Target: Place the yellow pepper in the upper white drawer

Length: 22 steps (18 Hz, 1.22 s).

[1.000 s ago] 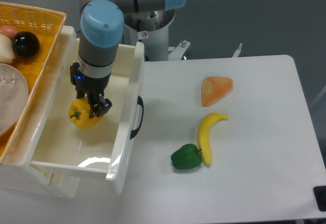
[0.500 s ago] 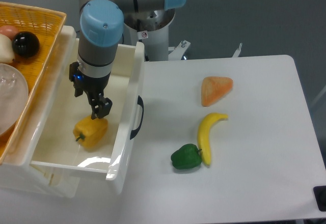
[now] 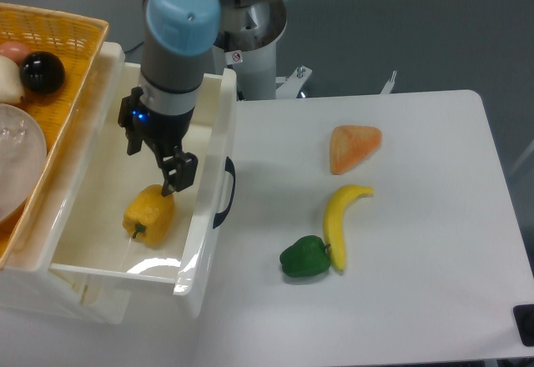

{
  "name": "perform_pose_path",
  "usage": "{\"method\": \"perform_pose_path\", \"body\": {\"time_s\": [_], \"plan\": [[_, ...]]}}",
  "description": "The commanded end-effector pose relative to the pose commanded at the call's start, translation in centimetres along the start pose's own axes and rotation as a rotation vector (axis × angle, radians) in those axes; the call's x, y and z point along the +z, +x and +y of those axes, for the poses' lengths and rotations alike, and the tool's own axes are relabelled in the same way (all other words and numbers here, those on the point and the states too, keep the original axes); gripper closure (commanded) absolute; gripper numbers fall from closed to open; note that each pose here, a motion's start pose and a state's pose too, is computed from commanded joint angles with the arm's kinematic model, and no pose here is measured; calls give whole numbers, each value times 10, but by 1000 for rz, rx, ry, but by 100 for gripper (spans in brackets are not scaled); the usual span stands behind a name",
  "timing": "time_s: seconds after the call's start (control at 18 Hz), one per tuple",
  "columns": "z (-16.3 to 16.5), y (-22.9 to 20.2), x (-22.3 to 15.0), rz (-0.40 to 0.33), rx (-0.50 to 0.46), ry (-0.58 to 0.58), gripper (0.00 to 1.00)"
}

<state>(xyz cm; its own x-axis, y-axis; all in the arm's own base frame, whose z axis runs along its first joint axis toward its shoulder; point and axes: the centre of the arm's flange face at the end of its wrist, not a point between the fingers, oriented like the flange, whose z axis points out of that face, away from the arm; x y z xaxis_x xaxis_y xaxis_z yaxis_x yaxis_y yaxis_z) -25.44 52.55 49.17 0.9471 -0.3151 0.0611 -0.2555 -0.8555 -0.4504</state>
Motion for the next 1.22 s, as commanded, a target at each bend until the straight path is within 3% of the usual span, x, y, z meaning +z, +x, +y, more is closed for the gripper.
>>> {"method": "perform_pose_path", "body": {"time_s": [0.5,0.72,0.83,1.0,1.22], "plan": [[85,-81,-53,-97,-248,42,0],[131,-118,-43,-93,-340,16,0],[151,-133,-44,-111,-372,-16,0],[182,-153,-32,-147,-406,-161,0],[210,-174,-3,-144,-398,-303,0]]}}
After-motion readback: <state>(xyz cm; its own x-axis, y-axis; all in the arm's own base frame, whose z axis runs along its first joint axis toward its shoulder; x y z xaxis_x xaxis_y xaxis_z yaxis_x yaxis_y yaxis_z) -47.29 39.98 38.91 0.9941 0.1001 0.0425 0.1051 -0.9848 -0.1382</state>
